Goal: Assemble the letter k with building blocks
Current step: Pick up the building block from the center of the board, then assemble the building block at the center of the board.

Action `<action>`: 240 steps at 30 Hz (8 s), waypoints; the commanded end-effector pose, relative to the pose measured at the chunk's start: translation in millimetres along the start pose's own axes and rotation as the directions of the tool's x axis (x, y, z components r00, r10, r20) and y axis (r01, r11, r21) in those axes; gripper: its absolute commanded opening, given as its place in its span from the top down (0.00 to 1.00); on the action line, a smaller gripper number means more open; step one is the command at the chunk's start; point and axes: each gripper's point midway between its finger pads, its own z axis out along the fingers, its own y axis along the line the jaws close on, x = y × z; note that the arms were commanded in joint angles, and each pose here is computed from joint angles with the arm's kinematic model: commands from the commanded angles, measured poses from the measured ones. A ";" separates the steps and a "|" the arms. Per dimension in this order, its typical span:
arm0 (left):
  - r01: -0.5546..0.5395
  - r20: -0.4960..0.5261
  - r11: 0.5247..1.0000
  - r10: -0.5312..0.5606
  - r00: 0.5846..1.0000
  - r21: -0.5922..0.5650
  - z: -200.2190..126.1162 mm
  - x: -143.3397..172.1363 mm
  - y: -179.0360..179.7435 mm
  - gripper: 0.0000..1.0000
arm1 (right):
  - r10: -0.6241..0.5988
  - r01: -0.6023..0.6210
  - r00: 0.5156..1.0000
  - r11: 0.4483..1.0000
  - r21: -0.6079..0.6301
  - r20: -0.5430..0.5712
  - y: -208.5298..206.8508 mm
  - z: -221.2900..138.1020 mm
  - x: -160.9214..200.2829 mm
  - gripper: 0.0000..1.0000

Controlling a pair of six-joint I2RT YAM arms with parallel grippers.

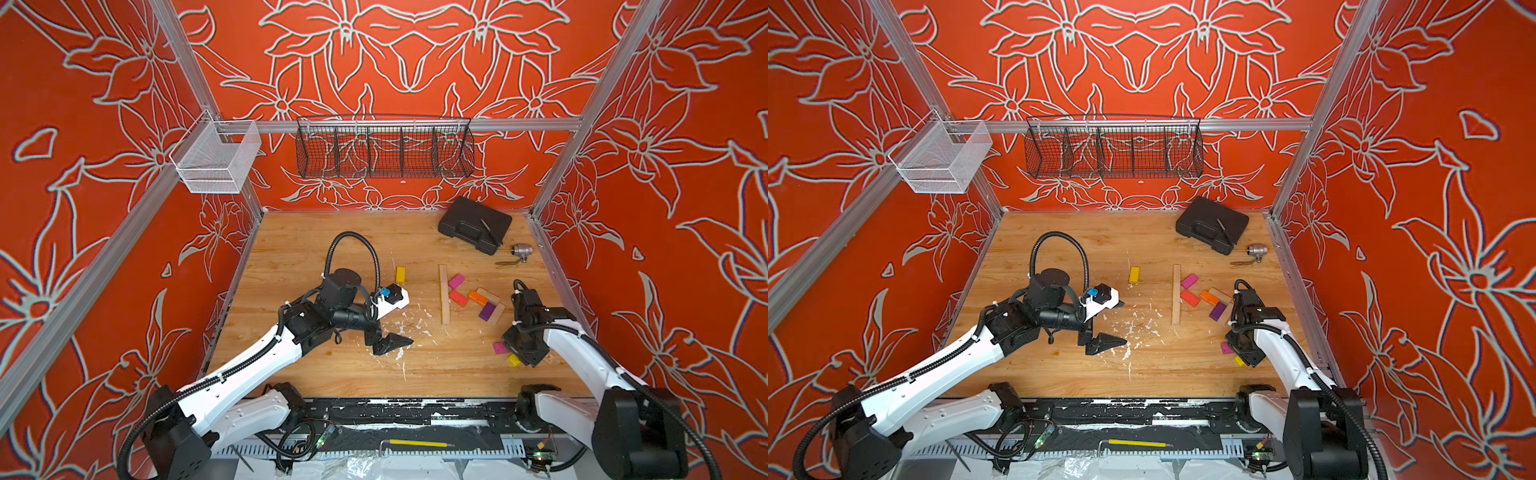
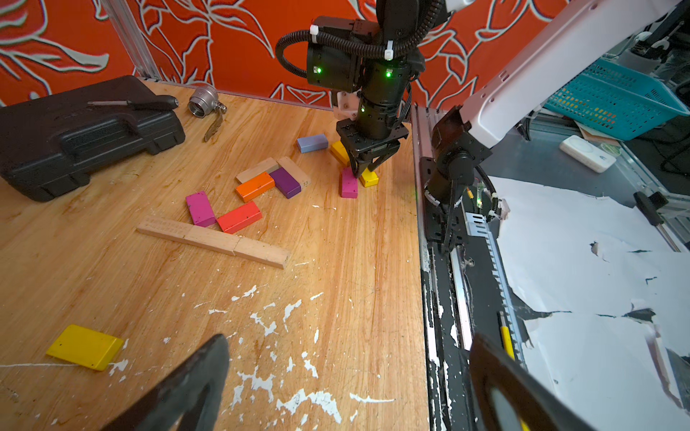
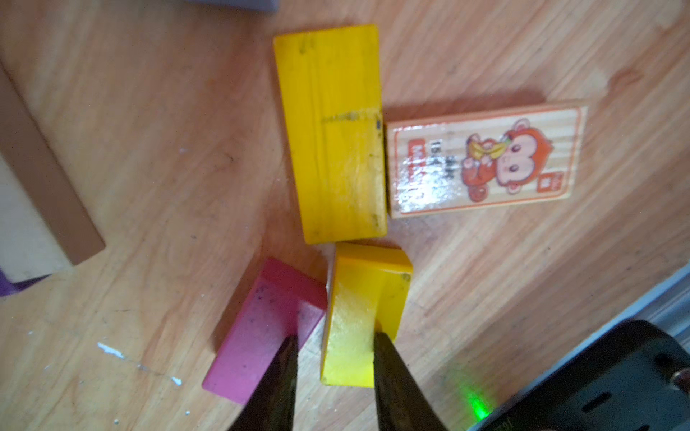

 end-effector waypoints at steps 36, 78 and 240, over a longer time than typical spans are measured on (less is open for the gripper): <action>-0.020 0.000 1.000 0.020 1.000 -0.003 -0.9 -5.5 0.8 0.03 | 0.029 -0.028 0.999 1.000 -0.013 0.025 -10.0 7.3 4.2 0.62; 0.212 0.006 0.907 -0.226 0.974 -0.363 -28.6 8.1 86.1 0.03 | -0.156 0.190 0.977 0.946 -0.263 0.146 68.7 -90.5 -25.3 0.78; 0.476 0.245 0.747 -0.407 0.880 -0.465 -109.9 23.0 159.1 0.03 | -0.677 0.687 0.727 0.717 -0.119 0.116 369.5 -4.1 121.3 0.68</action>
